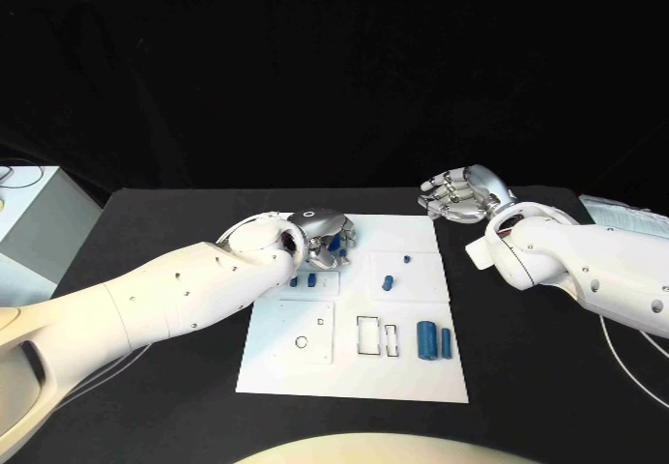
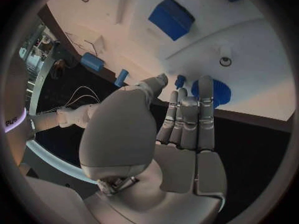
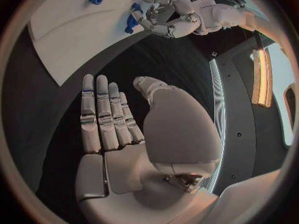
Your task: Assemble the parts on the task board
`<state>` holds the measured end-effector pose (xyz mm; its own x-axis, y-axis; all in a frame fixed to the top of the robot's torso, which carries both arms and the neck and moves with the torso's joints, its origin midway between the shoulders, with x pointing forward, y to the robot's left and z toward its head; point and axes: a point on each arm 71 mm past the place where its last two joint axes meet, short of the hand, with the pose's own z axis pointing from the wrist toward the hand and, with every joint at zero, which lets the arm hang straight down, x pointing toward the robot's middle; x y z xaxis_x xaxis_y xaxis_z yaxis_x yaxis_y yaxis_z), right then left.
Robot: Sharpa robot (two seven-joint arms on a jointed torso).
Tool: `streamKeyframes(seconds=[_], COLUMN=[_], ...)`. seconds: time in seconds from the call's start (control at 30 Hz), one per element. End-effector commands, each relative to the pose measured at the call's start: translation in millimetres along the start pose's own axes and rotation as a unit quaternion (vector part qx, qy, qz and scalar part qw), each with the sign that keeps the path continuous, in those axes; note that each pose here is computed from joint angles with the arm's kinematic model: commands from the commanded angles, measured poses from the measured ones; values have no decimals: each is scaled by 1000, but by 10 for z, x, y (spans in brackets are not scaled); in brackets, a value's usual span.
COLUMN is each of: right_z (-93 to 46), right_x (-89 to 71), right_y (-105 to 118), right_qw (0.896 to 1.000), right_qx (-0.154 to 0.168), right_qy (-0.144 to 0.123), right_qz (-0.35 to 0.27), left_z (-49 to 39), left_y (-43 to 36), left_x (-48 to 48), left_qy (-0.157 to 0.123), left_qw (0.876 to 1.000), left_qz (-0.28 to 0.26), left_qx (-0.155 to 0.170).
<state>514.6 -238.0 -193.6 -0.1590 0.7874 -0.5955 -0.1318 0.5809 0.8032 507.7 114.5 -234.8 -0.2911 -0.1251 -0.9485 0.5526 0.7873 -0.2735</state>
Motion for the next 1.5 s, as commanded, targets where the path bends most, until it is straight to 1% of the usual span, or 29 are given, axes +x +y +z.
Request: streamKeyframes(seconds=[0.03,0.33,0.57,0.8,1.0,1.5], right_z=[0,1,1,2,1,2], right_x=[17,22,22,21,20,21], right_y=[18,24,25,25,24,25], right_qw=[1000,1000,1000,1000,1000,1000], right_qx=[-8,-8,-9,-9,-9,-10], right_qy=[7,8,8,8,8,8], right_qz=[1,1,1,1,1,1], left_z=[15,31,25,13,10,8], left_y=[-1,23,10,12,9,-7], left_x=[15,28,49,62,65,58], left_qy=[17,30,49,60,64,59], left_qw=[1000,999,999,998,998,998], left_qz=[13,13,4,1,1,-4], left_qx=[-9,-17,-16,-16,-14,-1])
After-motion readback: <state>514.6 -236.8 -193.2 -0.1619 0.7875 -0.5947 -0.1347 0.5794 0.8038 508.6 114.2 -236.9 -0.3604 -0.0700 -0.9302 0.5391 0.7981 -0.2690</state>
